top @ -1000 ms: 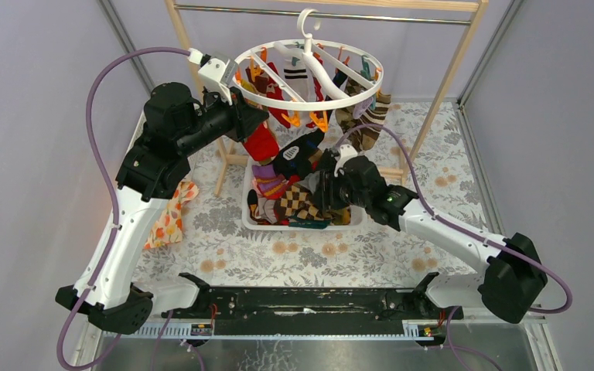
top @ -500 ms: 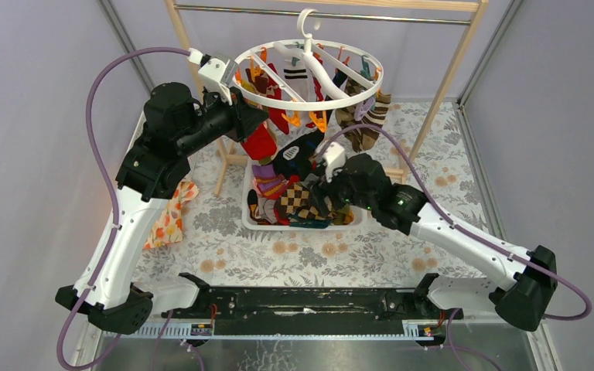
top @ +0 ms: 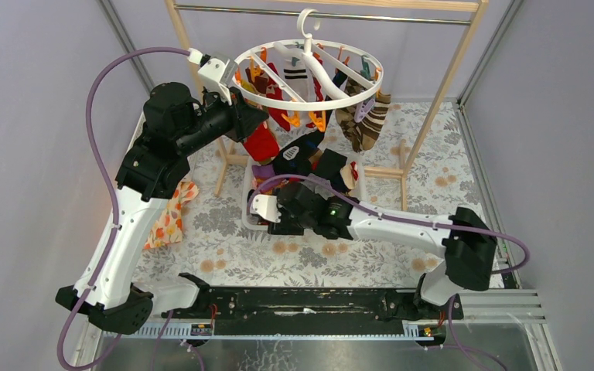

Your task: Clip the socks to the hanger

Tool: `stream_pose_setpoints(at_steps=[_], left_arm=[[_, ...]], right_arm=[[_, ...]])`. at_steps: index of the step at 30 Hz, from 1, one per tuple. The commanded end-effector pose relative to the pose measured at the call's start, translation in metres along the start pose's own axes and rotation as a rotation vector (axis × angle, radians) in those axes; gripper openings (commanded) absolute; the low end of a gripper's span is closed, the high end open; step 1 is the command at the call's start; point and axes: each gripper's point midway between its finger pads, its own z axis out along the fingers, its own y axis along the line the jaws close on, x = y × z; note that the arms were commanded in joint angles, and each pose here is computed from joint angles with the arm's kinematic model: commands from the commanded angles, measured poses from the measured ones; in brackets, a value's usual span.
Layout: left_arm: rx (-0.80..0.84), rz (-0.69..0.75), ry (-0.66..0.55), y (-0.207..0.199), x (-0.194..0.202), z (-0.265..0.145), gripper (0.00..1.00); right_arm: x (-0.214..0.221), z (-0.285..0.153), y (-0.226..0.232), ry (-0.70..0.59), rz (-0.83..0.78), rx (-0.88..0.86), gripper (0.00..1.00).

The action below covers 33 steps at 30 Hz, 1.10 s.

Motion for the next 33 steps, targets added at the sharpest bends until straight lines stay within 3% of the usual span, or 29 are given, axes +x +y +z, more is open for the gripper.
stream_pose_setpoints(at_steps=[1, 16, 18, 24, 33], left_arm=[[0.009, 0.019, -0.023, -0.003, -0.007, -0.010, 0.00], [0.008, 0.020, -0.022, -0.003, -0.008, -0.011, 0.00], [0.010, 0.018, -0.023, -0.004, -0.009, -0.012, 0.00], [0.005, 0.024, -0.029, -0.003, -0.011, -0.014, 0.00], [0.000, 0.027, -0.027, -0.003, -0.011, -0.015, 0.00]], right_arm=[[-0.028, -0.002, -0.033, -0.016, -0.150, 0.114, 0.69], [-0.001, 0.031, -0.022, 0.175, -0.374, 0.084, 0.61], [-0.005, 0.032, -0.031, 0.176, -0.370, 0.137, 0.51], [-0.030, 0.031, -0.051, 0.098, -0.264, 0.254, 0.00], [-0.068, -0.010, -0.064, -0.157, 0.062, 0.266, 0.00]])
